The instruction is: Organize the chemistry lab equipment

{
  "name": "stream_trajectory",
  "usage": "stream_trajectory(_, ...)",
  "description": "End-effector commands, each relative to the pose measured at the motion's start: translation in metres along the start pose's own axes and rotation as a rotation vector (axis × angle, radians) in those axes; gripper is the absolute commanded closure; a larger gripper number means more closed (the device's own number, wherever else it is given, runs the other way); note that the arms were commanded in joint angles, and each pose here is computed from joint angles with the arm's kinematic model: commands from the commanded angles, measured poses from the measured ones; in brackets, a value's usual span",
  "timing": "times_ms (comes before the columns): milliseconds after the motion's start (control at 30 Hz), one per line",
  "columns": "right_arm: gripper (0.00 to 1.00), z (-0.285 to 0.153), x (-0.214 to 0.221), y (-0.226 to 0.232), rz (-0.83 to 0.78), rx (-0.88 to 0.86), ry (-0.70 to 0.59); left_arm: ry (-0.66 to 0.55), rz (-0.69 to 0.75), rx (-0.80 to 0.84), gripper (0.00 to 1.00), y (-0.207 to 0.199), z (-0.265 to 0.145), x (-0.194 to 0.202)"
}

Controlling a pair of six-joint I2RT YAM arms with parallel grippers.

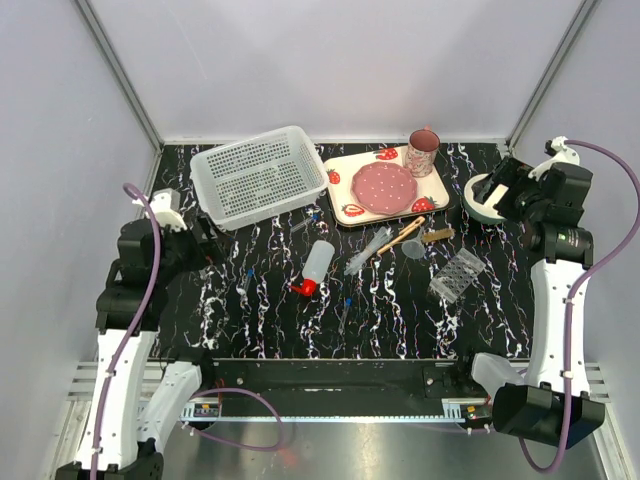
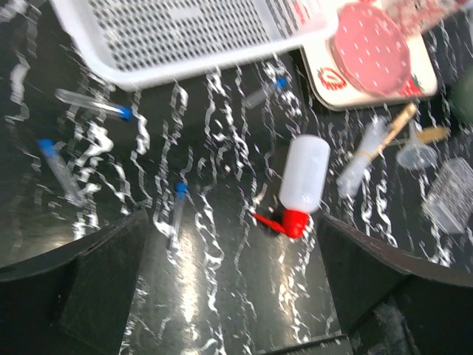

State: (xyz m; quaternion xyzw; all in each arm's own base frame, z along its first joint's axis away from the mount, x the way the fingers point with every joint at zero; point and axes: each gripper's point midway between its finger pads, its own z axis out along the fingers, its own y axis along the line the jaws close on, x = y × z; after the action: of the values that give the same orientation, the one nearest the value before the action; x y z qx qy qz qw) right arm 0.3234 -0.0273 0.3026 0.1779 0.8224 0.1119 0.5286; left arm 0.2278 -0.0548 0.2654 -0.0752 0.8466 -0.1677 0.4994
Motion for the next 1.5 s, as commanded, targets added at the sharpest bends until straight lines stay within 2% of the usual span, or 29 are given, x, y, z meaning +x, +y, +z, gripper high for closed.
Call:
stream_trajectory(0,0.00,-0.010,-0.015,0.014,0.005,-0.061,-0.058,0.136,-0.074,0.187,0.01,-0.030,0.012,0.030)
stream_trajectory(200,0.00,-0.004,-0.001,0.027,-0.009,-0.157,0.005,0.277,0.015,0.232,0.01,-0.060,0.021,0.072)
stream_trajectory(300,0.00,-0.009,0.020,0.051,-0.121,-0.352,0.074,0.332,0.063,0.228,0.01,-0.075,0.027,0.089)
stream_trajectory(333,0.00,-0.020,0.031,0.071,-0.150,-0.502,0.114,0.364,0.094,0.222,0.01,-0.081,0.031,0.100)
stream_trajectory(467,0.00,-0.048,0.066,0.096,-0.305,-0.803,0.204,0.421,0.153,0.206,0.01,-0.098,0.042,0.120)
stream_trajectory(600,0.00,-0.051,0.082,0.093,-0.305,-0.832,0.239,0.452,0.187,0.261,0.01,-0.127,0.053,0.135)
stream_trajectory(800,0.00,-0.053,0.094,0.087,-0.361,-0.828,0.219,0.521,0.255,0.276,0.01,-0.156,0.080,0.158)
stream_trajectory(1033,0.00,-0.051,0.101,0.086,-0.355,-0.847,0.235,0.540,0.360,0.102,0.01,-0.153,0.136,0.167)
stream_trajectory(1267,0.00,-0.048,0.106,0.084,-0.353,-0.854,0.242,0.577,0.443,-0.006,0.02,-0.153,0.172,0.174)
stream_trajectory(1467,0.00,-0.047,0.108,0.084,-0.353,-0.865,0.240,0.617,0.497,-0.098,0.12,-0.138,0.195,0.185)
